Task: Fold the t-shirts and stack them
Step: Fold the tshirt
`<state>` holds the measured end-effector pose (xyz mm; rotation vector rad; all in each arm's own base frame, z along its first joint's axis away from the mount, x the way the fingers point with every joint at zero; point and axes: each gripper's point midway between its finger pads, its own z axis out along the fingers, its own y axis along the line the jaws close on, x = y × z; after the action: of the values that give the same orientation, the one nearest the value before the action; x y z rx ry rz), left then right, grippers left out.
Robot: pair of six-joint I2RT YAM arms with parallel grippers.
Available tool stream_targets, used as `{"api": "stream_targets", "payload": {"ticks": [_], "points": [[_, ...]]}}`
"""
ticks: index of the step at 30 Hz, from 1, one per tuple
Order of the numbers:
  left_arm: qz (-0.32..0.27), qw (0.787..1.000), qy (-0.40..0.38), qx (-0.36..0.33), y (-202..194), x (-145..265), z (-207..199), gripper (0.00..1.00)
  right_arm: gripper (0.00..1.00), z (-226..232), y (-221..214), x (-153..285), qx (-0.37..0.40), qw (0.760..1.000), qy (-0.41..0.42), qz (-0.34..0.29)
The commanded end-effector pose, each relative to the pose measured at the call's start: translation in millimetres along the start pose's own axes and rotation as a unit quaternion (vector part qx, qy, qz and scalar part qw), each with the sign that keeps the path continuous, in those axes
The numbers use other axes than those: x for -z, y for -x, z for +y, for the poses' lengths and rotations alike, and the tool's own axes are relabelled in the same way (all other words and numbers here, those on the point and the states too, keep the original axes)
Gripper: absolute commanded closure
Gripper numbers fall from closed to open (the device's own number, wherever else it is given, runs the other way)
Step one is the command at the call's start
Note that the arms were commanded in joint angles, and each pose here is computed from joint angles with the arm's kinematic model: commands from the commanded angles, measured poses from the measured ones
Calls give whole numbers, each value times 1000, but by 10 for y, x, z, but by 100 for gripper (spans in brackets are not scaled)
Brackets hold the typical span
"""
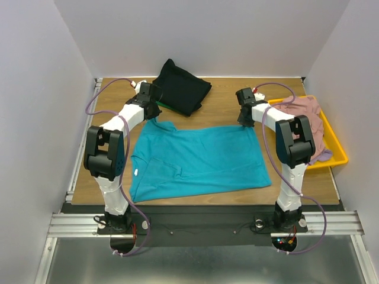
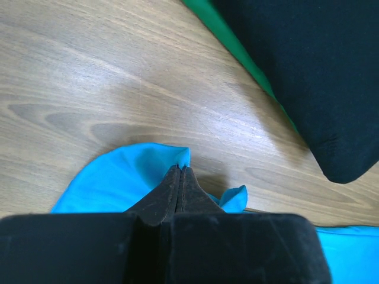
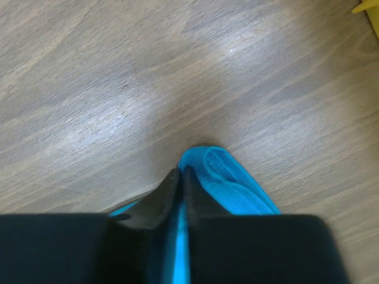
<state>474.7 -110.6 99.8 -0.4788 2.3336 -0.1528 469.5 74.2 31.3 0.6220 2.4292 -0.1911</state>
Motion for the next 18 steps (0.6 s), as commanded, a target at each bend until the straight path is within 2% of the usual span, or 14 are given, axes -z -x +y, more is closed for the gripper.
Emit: {"api": "stream_targets", "payload": {"ticks": [1,8,13,18], "points": [[-27,1000,-14,1,150,219,-57,100,100,65,175,113,-17,999,21,-18],[-29,999,-20,14,42,421,-19,100,100,0,311,368,-16,999,32,-39],[-28,999,-23,20,-108,566,16,100,100,-78,236,516,-11,998,43,-35],[-26,999,-34,32,-329,824,58,100,100,-222,-19,608,0,999,50,-14]]}}
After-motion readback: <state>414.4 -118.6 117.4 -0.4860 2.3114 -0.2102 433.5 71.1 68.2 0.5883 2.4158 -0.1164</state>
